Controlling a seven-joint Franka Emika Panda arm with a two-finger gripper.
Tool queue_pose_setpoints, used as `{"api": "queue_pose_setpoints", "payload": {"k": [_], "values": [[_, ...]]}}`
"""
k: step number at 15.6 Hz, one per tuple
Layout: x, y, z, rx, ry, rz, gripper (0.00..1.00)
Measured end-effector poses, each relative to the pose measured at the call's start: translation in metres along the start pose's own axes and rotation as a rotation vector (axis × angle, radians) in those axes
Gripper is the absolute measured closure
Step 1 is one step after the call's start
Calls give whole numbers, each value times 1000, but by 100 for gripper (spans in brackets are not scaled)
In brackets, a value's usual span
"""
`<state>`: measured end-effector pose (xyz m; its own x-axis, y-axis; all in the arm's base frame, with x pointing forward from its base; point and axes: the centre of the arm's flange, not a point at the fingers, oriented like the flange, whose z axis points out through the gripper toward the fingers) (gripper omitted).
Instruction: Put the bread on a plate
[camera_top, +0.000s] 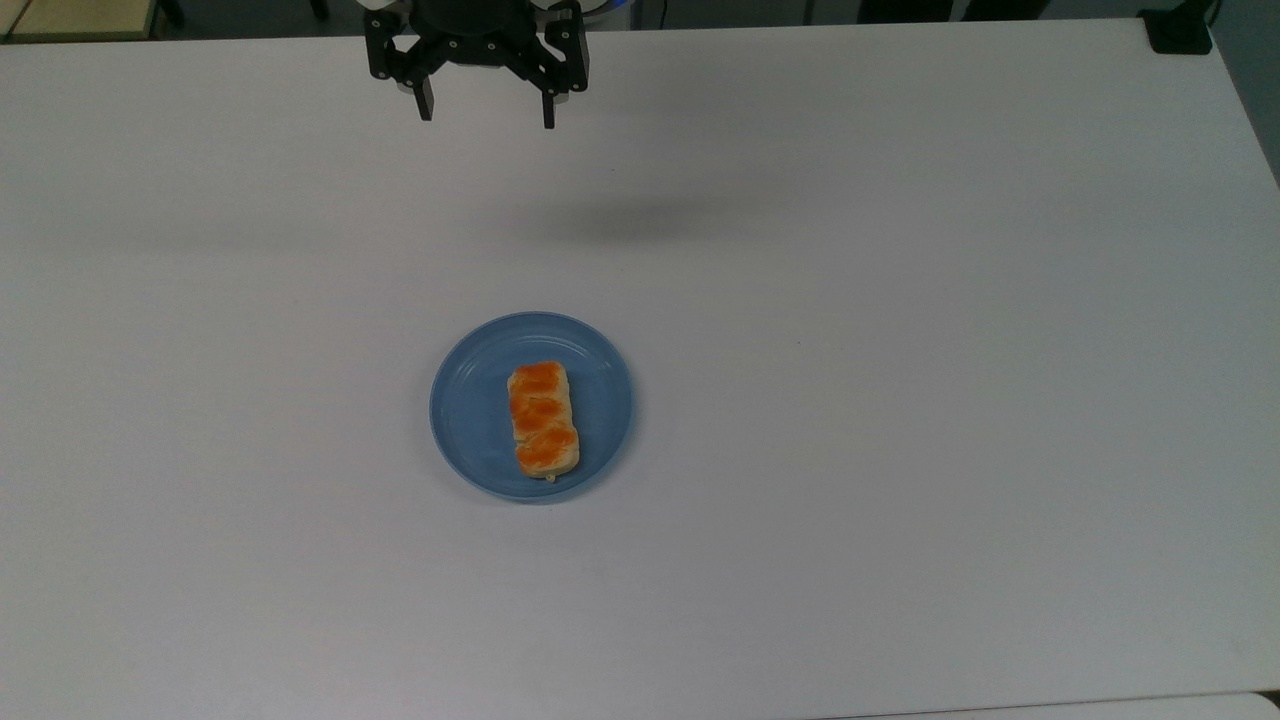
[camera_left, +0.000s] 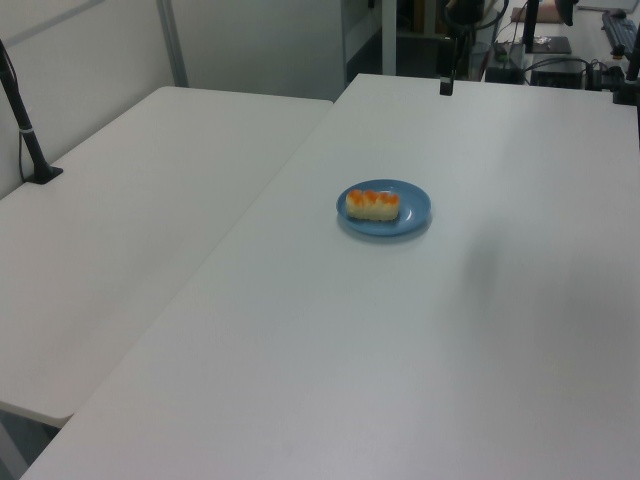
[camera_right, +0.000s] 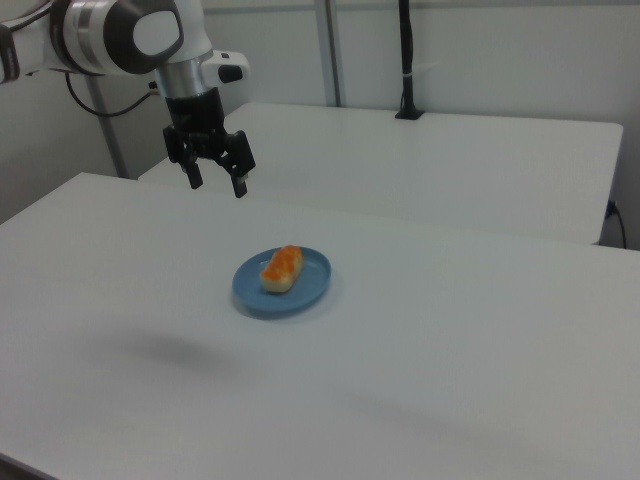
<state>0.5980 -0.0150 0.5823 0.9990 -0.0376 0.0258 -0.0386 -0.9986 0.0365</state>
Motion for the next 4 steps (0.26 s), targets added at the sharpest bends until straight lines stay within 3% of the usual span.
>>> {"api": "queue_pose_setpoints", "payload": {"k": [4], "values": [[-5,0,4,0,-43,0,0]]}}
